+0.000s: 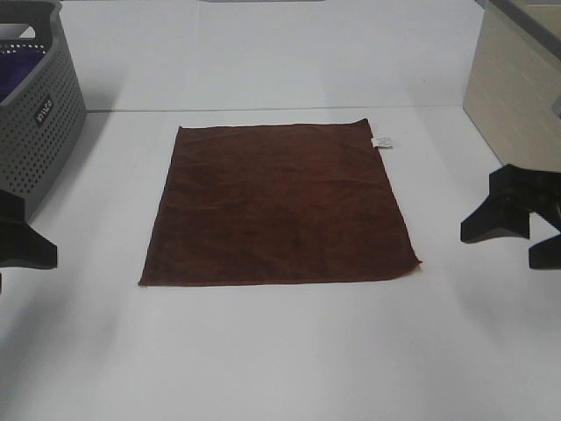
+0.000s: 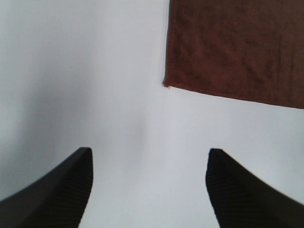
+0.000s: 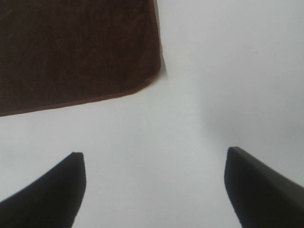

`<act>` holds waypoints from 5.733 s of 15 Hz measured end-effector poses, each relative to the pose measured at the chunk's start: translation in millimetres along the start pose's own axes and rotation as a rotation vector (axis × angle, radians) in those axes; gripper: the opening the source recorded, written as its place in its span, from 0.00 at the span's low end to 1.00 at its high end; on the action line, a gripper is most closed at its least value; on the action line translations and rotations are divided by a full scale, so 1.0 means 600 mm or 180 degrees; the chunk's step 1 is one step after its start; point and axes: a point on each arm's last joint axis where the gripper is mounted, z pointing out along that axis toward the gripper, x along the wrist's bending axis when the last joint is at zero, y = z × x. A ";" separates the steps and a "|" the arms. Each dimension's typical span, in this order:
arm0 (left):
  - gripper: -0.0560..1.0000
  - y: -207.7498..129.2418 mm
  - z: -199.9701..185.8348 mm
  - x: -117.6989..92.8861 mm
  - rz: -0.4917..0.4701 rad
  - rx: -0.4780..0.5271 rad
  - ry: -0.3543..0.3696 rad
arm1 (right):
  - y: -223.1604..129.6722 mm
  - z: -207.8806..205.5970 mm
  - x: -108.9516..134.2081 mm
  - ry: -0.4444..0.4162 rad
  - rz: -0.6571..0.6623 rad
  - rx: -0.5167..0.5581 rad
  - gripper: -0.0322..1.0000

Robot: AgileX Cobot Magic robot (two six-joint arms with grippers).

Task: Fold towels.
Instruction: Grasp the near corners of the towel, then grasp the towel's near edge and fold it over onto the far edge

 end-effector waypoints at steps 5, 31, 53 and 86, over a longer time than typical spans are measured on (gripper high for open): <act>0.67 0.020 0.086 0.009 -0.0206 0.0406 -0.0172 | 0.083 0.023 0.020 0.0182 -0.0141 0.0440 0.77; 0.71 0.082 0.299 -0.044 -0.0234 0.1122 -0.1080 | 0.153 0.266 -0.010 0.1219 -0.0066 0.1300 0.73; 0.06 -0.026 0.238 -0.004 -0.0312 0.1891 -0.0484 | 0.018 0.232 -0.024 0.0964 0.0455 0.2014 0.03; 0.72 0.260 0.318 -0.100 0.0427 0.0475 -0.0415 | 0.323 0.297 0.014 0.1041 -0.0281 0.0738 0.79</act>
